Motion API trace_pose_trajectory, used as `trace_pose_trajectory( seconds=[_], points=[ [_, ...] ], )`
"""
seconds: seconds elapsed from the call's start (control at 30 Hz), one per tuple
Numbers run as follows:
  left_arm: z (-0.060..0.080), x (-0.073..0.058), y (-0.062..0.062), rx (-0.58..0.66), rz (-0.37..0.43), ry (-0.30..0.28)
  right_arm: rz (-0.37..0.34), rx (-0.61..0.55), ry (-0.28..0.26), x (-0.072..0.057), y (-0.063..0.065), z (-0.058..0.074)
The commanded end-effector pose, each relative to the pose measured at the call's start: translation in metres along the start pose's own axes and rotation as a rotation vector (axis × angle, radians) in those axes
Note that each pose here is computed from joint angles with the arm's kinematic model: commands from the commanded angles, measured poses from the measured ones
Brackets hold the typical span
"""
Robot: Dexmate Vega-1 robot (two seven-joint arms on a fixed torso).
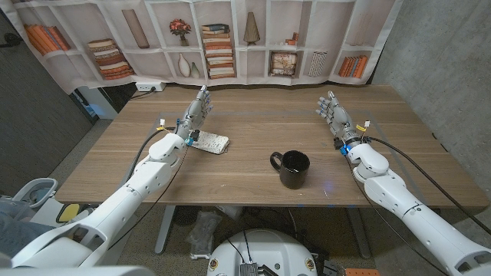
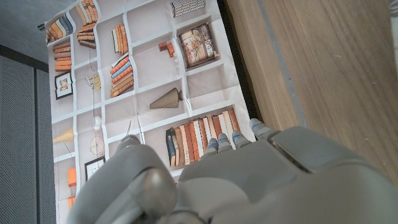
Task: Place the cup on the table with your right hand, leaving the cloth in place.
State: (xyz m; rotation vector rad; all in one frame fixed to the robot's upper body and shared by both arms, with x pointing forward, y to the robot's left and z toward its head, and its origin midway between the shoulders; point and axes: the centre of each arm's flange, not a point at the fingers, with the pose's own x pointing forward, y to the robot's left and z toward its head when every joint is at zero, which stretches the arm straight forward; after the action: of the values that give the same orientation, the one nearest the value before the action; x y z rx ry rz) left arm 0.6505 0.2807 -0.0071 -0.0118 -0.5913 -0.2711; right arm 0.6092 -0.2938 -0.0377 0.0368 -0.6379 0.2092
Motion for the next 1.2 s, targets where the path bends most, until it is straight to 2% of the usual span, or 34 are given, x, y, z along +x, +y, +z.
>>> trace_pose_trajectory(
  seconds=[0.03, 0.37, 0.6, 0.8, 1.2],
  points=[
    [0.0, 0.003, -0.001, 0.003, -0.01, 0.006, 0.017, -0.009, -0.016, -0.009, 0.001, 0.003],
    [0.005, 0.003, -0.001, 0.012, -0.007, -0.002, 0.019, -0.007, -0.036, -0.021, 0.0, 0.005],
    [0.002, 0.002, 0.001, 0.001, 0.001, 0.007, 0.026, 0.014, -0.035, -0.029, -0.002, 0.003],
    [0.0, 0.002, -0.004, 0.005, -0.008, 0.016, 0.029, 0.022, -0.028, -0.036, -0.006, 0.003],
    [0.002, 0.0, -0.004, 0.006, -0.012, 0.018, 0.039, 0.007, -0.029, -0.043, -0.006, 0.005]
  ],
)
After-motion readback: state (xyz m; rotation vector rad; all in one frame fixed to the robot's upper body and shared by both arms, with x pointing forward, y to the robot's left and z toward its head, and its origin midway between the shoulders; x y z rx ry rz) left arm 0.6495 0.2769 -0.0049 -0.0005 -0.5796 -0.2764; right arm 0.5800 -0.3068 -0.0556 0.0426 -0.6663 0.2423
